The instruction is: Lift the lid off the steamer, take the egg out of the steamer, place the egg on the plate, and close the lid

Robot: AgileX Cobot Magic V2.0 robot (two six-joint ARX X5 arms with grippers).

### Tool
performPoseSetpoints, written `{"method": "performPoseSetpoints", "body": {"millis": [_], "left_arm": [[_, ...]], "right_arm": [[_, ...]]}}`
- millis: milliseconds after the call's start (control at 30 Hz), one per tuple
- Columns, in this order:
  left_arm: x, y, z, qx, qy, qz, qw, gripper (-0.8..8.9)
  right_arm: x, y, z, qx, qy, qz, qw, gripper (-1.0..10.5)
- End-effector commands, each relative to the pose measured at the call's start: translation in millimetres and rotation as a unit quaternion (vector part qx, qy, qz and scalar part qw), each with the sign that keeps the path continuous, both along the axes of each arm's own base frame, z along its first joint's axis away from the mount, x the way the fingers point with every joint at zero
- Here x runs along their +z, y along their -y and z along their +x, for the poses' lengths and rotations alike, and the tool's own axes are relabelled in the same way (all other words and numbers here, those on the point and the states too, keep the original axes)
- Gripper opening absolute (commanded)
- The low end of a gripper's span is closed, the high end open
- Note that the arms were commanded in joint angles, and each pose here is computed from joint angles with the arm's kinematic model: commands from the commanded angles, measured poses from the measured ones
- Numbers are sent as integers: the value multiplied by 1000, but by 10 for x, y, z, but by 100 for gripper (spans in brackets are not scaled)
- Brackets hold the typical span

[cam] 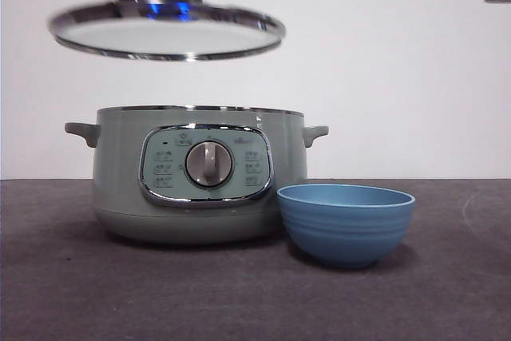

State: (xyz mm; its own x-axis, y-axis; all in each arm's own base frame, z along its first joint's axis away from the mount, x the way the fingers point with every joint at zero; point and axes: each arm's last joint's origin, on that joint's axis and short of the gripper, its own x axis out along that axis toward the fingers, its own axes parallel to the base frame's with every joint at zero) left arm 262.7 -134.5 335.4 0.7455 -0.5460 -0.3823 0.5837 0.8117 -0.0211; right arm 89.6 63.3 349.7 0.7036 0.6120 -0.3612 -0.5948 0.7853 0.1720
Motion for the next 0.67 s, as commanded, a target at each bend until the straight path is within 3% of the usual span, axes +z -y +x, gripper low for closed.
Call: {"method": "performPoseSetpoints", "body": {"millis": [33,667], "left_arm": [[90,49,82,-5,50,-21,998,-9],[-367,244,489,-3,27,-7,1000,-9]], "right_arm": [[-13,-3,2,-2,-4,6,1000,471],[-15,-3,2,-4,-7,8,1000,470]]}}
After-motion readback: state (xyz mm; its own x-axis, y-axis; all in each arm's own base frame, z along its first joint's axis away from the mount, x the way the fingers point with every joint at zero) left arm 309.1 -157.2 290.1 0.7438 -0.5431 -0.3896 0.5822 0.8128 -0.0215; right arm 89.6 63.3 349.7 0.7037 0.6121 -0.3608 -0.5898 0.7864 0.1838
